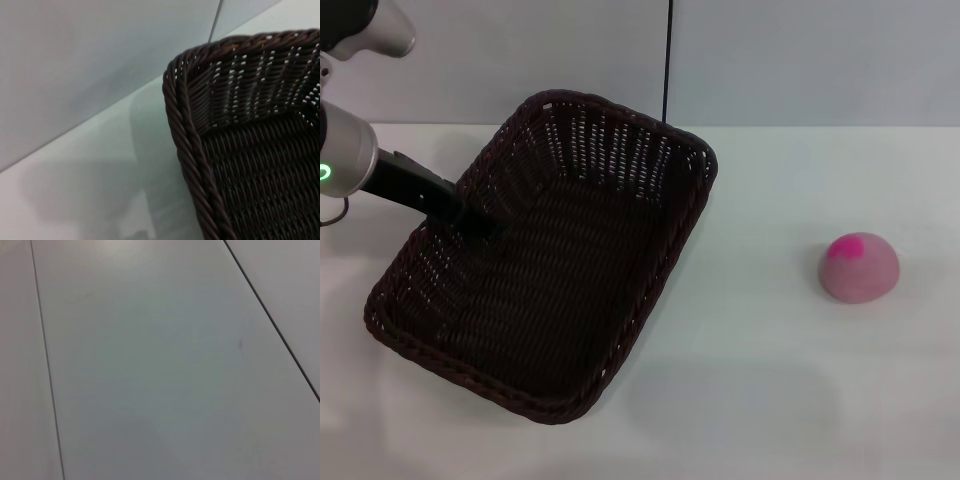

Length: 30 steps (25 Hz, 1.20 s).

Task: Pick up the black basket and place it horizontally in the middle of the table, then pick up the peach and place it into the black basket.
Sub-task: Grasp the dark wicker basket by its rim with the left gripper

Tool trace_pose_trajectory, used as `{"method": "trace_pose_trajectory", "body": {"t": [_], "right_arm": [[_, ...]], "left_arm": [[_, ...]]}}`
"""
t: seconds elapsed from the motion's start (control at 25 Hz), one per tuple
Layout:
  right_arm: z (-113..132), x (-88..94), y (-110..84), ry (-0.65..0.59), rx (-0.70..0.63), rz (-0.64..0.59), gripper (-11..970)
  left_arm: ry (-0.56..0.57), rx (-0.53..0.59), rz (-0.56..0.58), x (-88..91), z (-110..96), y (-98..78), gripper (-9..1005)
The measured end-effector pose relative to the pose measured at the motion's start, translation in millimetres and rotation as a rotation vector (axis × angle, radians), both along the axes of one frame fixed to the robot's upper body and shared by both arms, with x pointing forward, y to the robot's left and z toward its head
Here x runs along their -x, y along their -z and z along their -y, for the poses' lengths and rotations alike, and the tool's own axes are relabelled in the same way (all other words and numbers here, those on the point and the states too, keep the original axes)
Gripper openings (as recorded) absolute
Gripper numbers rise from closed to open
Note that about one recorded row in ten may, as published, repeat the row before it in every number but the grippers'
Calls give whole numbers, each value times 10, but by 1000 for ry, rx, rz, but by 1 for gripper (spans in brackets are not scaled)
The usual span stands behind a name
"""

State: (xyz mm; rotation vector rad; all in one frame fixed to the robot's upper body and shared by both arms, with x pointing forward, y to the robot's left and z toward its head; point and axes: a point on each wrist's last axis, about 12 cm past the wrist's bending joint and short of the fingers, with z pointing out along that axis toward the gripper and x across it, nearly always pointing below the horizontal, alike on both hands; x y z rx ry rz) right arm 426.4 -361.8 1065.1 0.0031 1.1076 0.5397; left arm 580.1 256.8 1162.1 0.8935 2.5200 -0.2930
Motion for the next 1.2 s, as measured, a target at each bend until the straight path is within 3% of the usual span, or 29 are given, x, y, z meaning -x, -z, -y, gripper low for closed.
{"method": "trace_pose_trajectory", "body": {"t": [0.4,0.56,0.76,1.0,1.2], "right_arm": [[16,-40,-10,15,-1,0,828],[7,-97,-15,18,6,-5,828],[-14,-135,-18,14,6,-6,827],[-17,-143,-15,16,5,-8,827],[-27,-154,-18,15,4,-6,827]], "left_arm": [[-6,-10,16,-107,5,-14,722],[-13,-23,23,-144,6,-6,473],[31,-33,26,-189,67,-17,245],[112,-54,3,-219,144,-15,237],[280,-82,52,-239,244,-180,231]]}}
